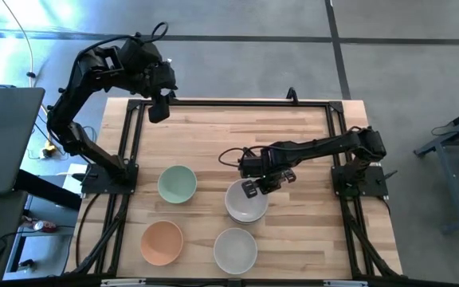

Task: Nest bowls inside each other
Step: Stack the top right white bowl on top of the gray bowl, then stack the light blue bowl on top of the white bowl

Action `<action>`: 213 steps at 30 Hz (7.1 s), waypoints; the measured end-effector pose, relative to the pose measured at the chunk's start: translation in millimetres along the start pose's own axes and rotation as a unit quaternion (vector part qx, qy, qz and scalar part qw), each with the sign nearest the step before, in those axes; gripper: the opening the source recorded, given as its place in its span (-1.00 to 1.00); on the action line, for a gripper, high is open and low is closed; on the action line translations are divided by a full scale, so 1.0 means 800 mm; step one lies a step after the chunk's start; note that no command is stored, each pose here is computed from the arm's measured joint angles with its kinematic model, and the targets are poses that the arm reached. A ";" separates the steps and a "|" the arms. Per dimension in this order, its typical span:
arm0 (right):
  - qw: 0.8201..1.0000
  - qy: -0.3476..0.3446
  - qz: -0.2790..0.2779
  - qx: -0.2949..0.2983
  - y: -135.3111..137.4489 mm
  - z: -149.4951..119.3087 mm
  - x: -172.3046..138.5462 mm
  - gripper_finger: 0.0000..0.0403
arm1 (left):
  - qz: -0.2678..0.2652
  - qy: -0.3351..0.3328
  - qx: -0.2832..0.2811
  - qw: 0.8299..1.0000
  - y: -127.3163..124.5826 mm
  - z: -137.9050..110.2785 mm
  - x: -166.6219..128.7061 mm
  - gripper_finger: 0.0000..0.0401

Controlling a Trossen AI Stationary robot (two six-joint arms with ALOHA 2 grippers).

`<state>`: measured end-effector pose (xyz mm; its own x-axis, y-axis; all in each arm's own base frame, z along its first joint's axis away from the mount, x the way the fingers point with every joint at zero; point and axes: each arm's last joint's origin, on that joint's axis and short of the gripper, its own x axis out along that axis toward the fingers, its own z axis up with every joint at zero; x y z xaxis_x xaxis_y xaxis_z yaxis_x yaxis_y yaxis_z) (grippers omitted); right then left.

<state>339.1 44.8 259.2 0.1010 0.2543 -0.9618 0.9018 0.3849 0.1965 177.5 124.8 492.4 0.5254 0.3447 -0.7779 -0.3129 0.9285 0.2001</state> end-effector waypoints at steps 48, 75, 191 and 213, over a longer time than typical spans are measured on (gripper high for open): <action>0.966 -0.188 0.127 -0.123 -0.022 -0.062 -0.102 -0.41 | -0.066 0.165 -0.026 0.984 -0.042 -0.038 0.095 -0.08; 0.818 -0.413 0.200 -0.346 -0.032 -0.123 -0.172 -0.41 | -0.109 0.224 -0.033 0.968 -0.113 -0.108 0.190 -0.08; 0.683 -0.660 0.112 -0.294 -0.110 -0.268 -0.149 -0.41 | -0.200 0.321 -0.027 0.925 -0.171 -0.146 0.297 -0.99; 0.683 -0.660 0.116 -0.291 -0.108 -0.269 -0.149 -0.41 | -0.214 0.210 -0.057 0.952 -0.166 -0.030 0.230 -1.00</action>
<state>158.5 172.0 397.6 0.8502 -0.5042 -0.1512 0.5155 0.8556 0.0458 297.3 61.4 308.3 0.2690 -0.1694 -0.9481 -0.2378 0.9422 -0.2359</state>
